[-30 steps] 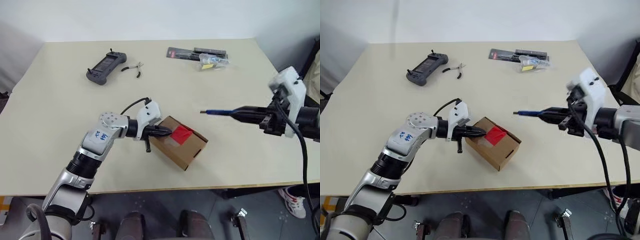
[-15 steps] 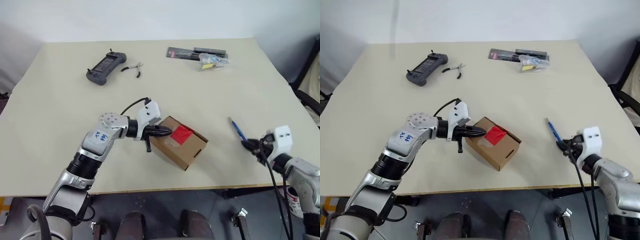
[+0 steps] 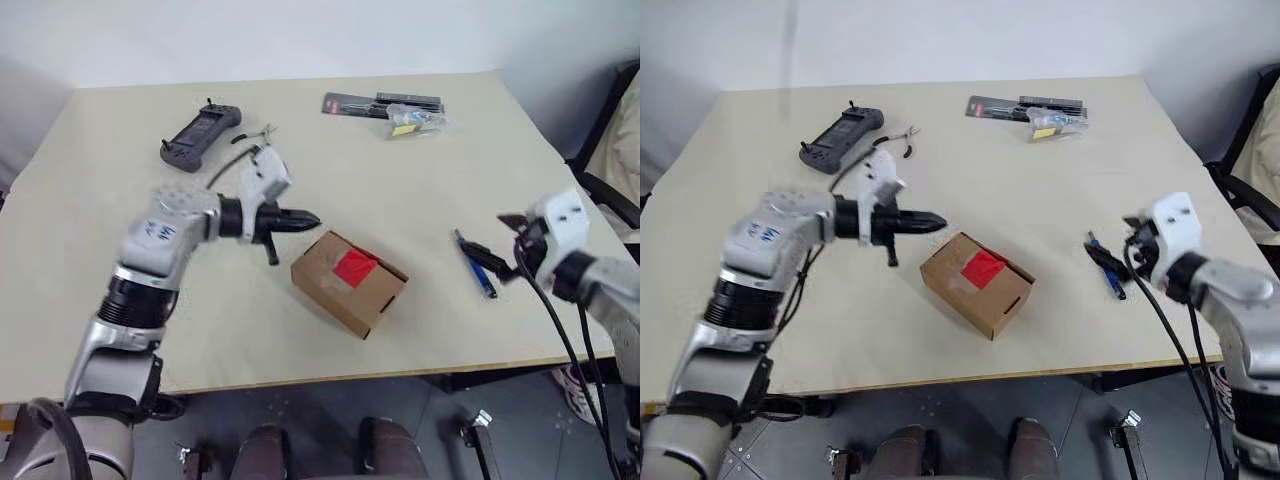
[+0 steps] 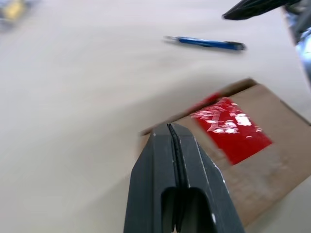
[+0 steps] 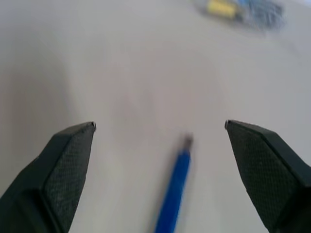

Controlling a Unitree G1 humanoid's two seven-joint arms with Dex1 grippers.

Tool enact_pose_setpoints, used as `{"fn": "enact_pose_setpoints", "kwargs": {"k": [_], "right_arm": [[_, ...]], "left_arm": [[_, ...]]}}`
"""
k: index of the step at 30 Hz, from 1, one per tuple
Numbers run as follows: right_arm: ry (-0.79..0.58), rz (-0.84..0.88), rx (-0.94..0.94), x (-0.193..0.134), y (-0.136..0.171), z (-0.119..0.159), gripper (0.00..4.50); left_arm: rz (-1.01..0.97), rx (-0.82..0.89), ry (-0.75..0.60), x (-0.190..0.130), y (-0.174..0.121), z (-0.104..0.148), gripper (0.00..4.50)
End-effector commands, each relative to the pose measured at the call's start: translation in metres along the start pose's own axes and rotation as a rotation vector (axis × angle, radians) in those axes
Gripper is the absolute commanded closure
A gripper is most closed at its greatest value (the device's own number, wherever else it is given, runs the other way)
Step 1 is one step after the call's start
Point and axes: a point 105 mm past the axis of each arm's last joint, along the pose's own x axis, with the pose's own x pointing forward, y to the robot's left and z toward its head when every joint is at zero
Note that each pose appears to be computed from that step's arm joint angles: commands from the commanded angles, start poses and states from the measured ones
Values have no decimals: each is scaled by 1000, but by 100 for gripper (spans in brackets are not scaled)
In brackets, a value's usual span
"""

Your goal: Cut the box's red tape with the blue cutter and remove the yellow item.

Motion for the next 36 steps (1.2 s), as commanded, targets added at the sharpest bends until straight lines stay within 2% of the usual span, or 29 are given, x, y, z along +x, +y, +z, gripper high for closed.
{"fn": "enact_pose_setpoints", "kwargs": {"k": [1, 3, 5, 7, 12, 15, 19, 22, 28, 36], "right_arm": [[106, 25, 13, 11, 3, -11, 72], [141, 68, -24, 17, 7, -13, 130], [164, 164, -96, 38, 19, -12, 209], [180, 238, -144, 52, 28, -10, 274], [204, 409, -217, 76, 52, -6, 449], [206, 487, -237, 83, 65, -3, 449], [183, 636, -234, 80, 92, 7, 449], [160, 685, -221, 78, 103, 14, 449], [98, 773, -181, 79, 145, 27, 449], [61, 769, -150, 91, 169, 35, 449]], "left_arm": [[-3, -12, 32, -19, 0, -3, 450], [-12, -34, 75, -23, -3, -12, 450], [-96, -109, 195, -33, -27, -41, 450], [-183, -170, 277, -35, -53, -59, 450], [-310, -269, 317, -19, -97, -72, 450], [-287, -254, 292, -5, -99, -76, 450], [-149, -205, 236, 17, -79, -82, 450], [-91, -198, 204, 23, -69, -83, 450], [-48, -169, 204, 11, -52, -82, 450], [17, -128, 211, 6, -28, -82, 450]]}}
